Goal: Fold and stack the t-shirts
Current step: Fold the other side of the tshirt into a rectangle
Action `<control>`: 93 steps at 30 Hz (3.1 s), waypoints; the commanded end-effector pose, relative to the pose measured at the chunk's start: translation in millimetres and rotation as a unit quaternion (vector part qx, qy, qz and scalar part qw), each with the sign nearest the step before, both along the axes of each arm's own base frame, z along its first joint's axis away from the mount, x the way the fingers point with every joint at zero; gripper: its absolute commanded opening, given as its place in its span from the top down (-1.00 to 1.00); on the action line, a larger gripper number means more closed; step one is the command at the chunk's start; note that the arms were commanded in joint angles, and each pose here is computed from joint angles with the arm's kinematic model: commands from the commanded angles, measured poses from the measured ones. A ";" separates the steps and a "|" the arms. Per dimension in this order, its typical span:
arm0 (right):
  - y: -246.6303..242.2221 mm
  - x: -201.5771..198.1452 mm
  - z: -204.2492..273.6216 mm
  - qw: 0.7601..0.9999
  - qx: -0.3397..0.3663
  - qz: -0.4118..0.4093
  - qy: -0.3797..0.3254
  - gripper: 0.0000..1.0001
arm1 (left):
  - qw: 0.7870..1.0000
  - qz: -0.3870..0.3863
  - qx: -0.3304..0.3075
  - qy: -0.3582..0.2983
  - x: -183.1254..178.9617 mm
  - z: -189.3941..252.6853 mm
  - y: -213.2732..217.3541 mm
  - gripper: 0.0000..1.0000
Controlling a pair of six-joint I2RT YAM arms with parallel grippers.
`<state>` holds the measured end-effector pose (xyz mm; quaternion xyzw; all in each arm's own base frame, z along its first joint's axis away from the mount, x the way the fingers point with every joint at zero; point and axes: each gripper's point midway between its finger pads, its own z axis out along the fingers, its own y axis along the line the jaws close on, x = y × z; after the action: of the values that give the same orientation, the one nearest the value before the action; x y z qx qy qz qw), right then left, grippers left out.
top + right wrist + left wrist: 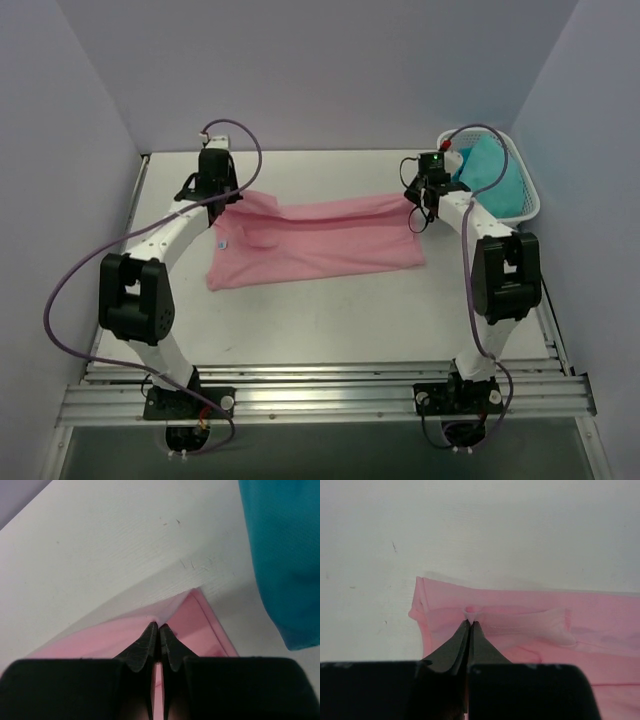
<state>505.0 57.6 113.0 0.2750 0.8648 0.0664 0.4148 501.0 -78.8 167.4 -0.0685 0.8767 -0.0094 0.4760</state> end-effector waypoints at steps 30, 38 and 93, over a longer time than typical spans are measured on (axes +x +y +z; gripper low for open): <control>-30.7 -94.2 -4.8 0.997 -0.032 -0.060 0.028 -0.55 | 0.981 0.086 0.088 0.151 -179.6 -13.6 -15.5 -0.89; 26.2 -65.8 39.2 0.998 0.012 0.020 -0.050 -0.35 | 0.995 0.089 0.039 0.020 -144.2 45.8 -13.3 -0.88; 332.7 -123.4 -28.1 0.928 0.038 0.371 0.014 1.00 | 0.995 0.089 -0.052 -0.006 -141.9 -26.5 -10.0 -0.93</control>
<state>384.6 402.0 31.6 -0.0515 0.9238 0.2409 0.2930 352.1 -82.3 126.1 -0.1608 0.8780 0.0118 0.4507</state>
